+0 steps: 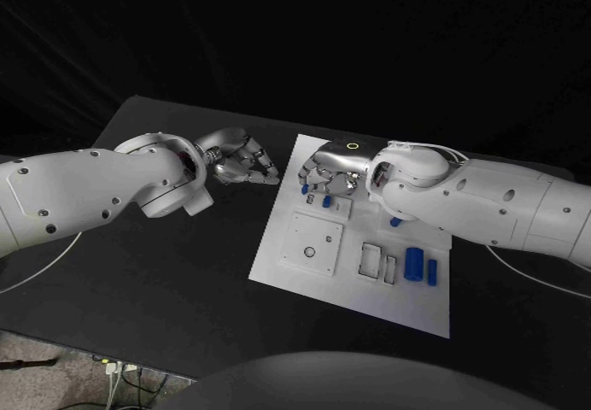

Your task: Assemble the parts on the task board

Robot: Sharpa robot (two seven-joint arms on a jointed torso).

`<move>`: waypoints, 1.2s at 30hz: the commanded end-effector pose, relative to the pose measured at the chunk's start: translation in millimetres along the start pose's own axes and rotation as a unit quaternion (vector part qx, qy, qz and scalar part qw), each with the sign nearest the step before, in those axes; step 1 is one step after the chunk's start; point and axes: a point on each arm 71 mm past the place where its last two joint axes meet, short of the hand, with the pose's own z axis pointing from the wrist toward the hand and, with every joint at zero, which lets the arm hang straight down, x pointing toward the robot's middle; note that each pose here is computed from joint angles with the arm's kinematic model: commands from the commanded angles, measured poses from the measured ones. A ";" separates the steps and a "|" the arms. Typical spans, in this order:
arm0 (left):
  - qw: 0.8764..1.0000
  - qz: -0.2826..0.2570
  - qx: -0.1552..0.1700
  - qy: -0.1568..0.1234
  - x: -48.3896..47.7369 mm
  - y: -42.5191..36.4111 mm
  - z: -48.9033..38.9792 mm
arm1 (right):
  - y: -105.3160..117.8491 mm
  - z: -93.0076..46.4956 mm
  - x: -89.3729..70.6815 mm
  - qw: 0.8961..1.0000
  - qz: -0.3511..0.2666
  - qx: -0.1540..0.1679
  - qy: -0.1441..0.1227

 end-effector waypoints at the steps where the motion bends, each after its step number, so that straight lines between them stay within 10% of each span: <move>1: 1.000 0.001 -0.001 0.012 2.2 -0.7 0.4 | -0.6 -0.3 2.3 1.000 0.000 0.001 0.010; 36: 1.000 0.008 -0.005 0.015 3.0 1.1 -0.1 | -3.5 -3.6 0.7 1.000 -0.010 0.009 -0.005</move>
